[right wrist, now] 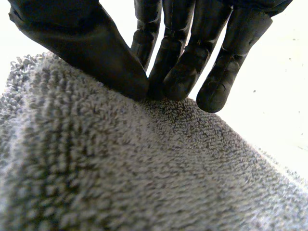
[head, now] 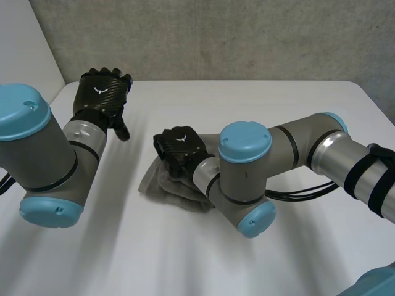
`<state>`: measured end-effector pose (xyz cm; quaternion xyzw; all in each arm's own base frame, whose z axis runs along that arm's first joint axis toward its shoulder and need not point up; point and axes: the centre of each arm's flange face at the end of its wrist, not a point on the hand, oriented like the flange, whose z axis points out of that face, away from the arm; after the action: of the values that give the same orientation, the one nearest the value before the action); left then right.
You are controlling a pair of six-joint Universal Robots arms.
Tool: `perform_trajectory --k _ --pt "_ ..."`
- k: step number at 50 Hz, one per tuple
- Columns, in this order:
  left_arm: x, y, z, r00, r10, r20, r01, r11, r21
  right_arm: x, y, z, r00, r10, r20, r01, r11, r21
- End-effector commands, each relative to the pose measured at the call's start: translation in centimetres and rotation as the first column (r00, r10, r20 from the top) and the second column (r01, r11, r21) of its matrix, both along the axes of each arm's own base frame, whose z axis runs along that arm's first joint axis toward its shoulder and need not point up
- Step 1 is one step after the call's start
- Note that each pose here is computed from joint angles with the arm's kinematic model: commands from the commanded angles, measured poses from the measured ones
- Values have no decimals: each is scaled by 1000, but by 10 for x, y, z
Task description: Fold the towel.
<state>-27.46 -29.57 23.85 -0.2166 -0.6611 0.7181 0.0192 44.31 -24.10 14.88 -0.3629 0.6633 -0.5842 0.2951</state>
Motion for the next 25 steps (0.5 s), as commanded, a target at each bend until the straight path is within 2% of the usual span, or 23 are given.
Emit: perform_trajectory --k 1,7,16,21,25 --pt "1 1 0 1000 1 -1 -1 1000 2 3 -1 7 1000 2 23 -2 1000 -11" --pt "2 2 0 1000 3 1 -3 1000 3 5 -2 3 1000 3 22 -3 1000 -6" --pt "3 1 -1 1000 7 -3 -7 1000 8 5 2 -34 998 12 -67 -7 997 75" --pt "3 1 -1 1000 6 -11 -6 1000 9 0 5 -17 998 1 -63 3 998 70" --pt "2 0 4 1000 5 -29 -5 1000 -1 -15 12 22 1000 -9 -26 11 999 47"
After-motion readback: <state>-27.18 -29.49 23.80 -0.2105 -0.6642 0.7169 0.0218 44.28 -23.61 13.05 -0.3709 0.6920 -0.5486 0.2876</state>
